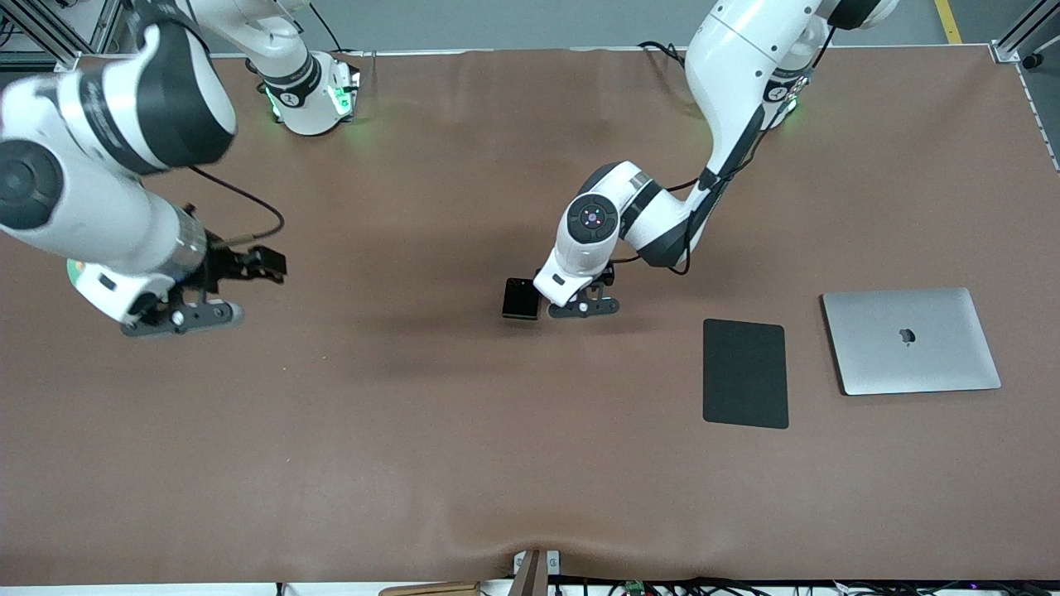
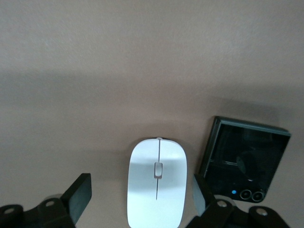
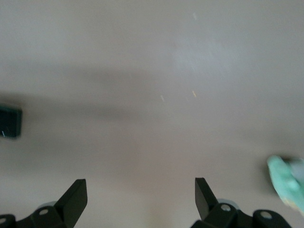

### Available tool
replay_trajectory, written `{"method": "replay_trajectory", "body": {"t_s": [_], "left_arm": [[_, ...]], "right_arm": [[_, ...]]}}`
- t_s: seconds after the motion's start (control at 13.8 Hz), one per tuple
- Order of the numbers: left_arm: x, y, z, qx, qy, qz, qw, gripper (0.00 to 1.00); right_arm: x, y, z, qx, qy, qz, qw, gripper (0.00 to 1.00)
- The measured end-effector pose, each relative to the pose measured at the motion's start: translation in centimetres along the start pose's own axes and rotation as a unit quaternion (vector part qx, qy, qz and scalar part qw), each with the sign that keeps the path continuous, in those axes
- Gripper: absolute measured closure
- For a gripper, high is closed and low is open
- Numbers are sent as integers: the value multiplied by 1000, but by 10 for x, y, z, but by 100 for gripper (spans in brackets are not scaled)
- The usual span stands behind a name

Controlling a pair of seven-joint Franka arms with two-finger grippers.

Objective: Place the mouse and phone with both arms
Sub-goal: 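Close the left gripper on the mouse while the right gripper nears the phone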

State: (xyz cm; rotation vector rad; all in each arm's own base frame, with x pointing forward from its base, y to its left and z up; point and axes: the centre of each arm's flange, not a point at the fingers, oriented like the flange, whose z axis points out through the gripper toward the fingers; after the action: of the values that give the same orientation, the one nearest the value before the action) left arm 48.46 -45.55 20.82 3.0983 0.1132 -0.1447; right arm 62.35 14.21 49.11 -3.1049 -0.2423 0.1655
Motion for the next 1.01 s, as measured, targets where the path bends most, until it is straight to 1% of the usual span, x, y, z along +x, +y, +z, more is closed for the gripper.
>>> {"method": "replay_trajectory", "body": {"t_s": [0.07,0.14,0.22,0.29,0.58,0.87,1.01], "left_arm": [[-1,0,4,2,-2,0,1000,10],[-1,0,7,3,-4,0,1000,10],[-2,0,11,5,-6,-1,1000,10],[-4,2,13,6,-8,-1,1000,10],[-12,11,19,7,-10,-3,1000,10],[-14,15,22,8,-10,-2,1000,11],[-14,15,25,9,-12,-3,1000,11]], "right_arm": [[10,-9,13,16,9,-1,1000,0],[17,-20,25,31,8,-4,999,0],[20,-32,35,39,4,-7,999,0],[23,-44,42,42,2,-4,999,0],[33,-91,67,45,19,64,997,0],[39,-141,118,43,18,103,994,0],[40,-145,149,46,31,110,992,0]]}}
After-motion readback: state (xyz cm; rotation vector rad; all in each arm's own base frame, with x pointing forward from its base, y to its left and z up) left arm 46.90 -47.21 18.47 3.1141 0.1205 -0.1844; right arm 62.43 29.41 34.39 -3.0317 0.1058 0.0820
